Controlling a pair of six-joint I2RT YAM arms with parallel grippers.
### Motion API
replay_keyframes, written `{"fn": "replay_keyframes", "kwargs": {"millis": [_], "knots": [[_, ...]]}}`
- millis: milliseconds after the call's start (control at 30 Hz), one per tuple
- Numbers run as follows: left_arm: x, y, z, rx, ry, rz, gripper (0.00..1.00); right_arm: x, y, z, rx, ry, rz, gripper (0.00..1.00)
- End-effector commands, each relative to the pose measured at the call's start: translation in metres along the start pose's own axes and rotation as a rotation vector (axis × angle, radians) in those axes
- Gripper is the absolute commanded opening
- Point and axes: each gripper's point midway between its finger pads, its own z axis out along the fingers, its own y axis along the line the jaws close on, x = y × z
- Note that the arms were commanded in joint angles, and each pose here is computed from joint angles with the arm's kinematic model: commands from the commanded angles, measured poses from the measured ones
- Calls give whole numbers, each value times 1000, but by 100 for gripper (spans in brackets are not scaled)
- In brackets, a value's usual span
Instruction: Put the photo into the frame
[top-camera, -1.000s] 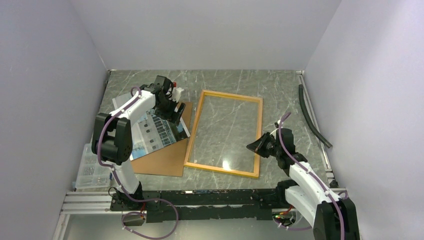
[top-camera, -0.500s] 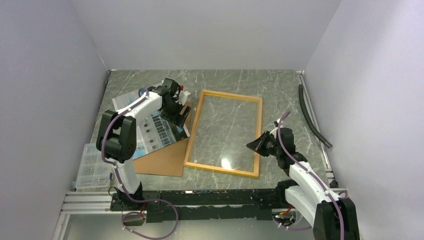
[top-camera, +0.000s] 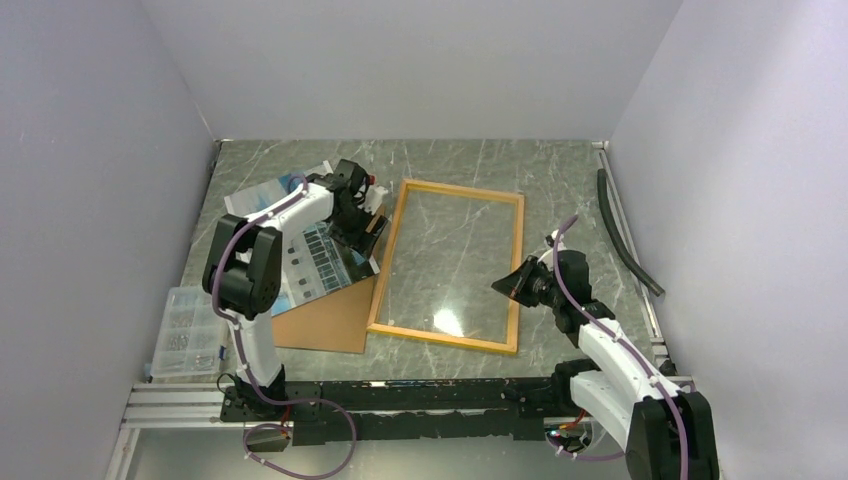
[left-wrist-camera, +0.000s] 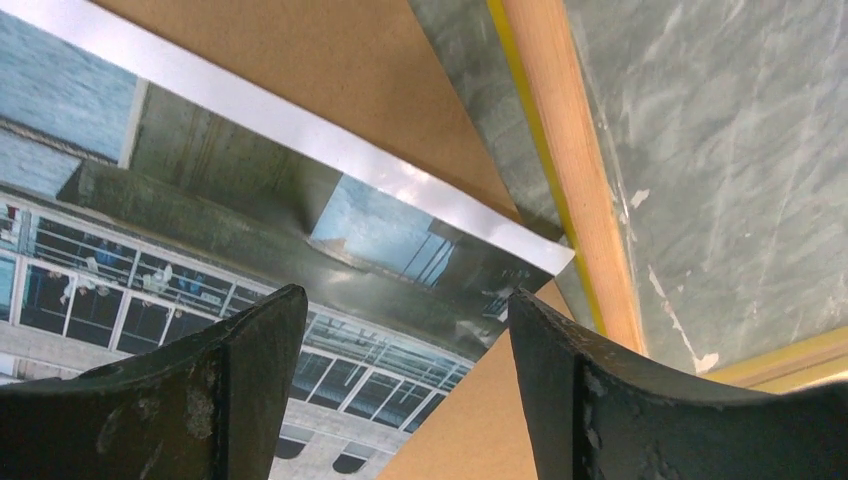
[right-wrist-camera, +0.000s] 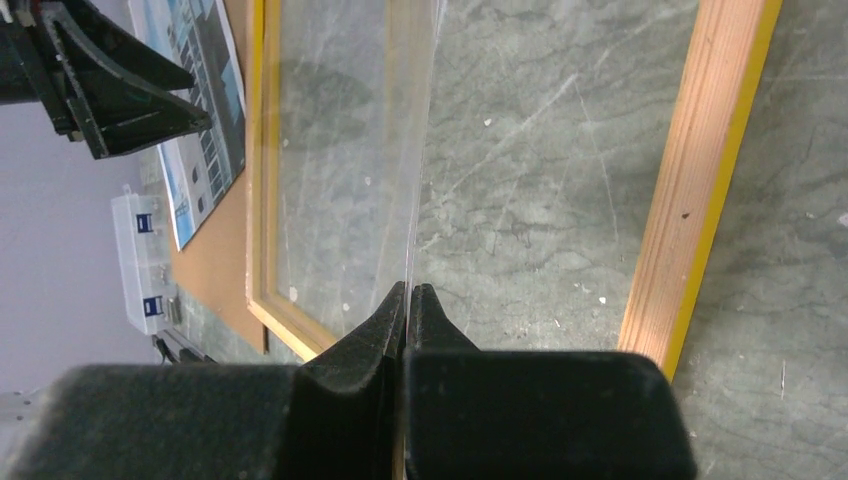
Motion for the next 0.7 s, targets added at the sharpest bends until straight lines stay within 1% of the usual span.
{"fn": "replay_keyframes", "kwargs": {"millis": [0,233,467,667], "knots": [[-25,1,-2,-13,-52,31,78,-36,35,-4,-108,-103,-123,0],[-34,-2,5,-5,-52,43,75,-36,34,-4,-104,-105,-123,0],[-23,-11,14,-4,-29,82,72,-35,31,-2,-103,-103,-116,0],[-18,-15,16,-8,-21,105,72,-36,29,-1,-98,-107,-119,0]]}}
